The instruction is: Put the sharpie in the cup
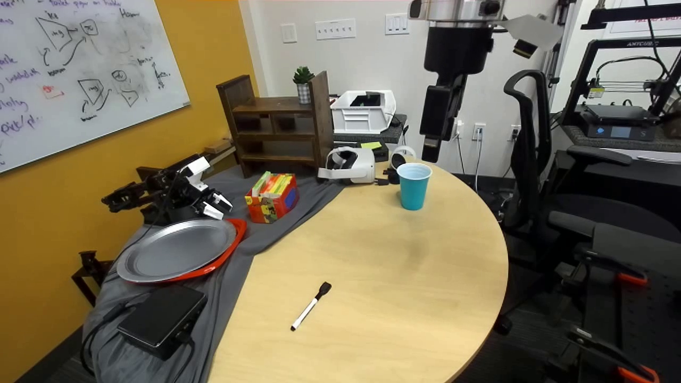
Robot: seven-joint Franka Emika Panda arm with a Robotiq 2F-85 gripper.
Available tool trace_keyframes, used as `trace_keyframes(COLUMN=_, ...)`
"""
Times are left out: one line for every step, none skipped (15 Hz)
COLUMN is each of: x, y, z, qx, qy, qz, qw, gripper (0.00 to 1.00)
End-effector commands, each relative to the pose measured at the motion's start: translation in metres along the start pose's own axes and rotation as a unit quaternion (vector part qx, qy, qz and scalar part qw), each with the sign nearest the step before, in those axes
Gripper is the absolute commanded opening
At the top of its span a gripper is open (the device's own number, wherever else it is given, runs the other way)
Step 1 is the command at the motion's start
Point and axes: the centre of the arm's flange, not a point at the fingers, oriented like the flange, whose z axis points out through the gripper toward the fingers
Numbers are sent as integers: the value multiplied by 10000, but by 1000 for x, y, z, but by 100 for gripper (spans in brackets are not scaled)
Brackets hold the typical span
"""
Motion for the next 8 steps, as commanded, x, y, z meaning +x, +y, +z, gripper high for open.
trace_keyframes(x=14, y=-4, z=17, qx=-157, qy=104, qz=-641, qw=9978, gripper=100)
trace_keyframes(x=17, y=-5, z=21, qx=-174, qy=128, qz=-781, qw=9967, gripper=100)
trace_keyframes(x=20, y=-5, z=25, qx=-162, qy=152, qz=-970, qw=9950, gripper=100)
trace_keyframes(x=24, y=-6, z=29, qx=-145, qy=142, qz=-1152, qw=9931, gripper=100)
trace_keyframes(x=27, y=-6, z=33, qx=-148, qy=137, qz=-1322, qw=9910, gripper=100)
trace_keyframes(x=32, y=-7, z=38, qx=-106, qy=105, qz=-1523, qw=9882, gripper=100)
trace_keyframes(x=36, y=-7, z=43, qx=-133, qy=96, qz=-1695, qw=9854, gripper=100)
trace_keyframes(x=41, y=-8, z=47, qx=-145, qy=82, qz=-1924, qw=9812, gripper=100)
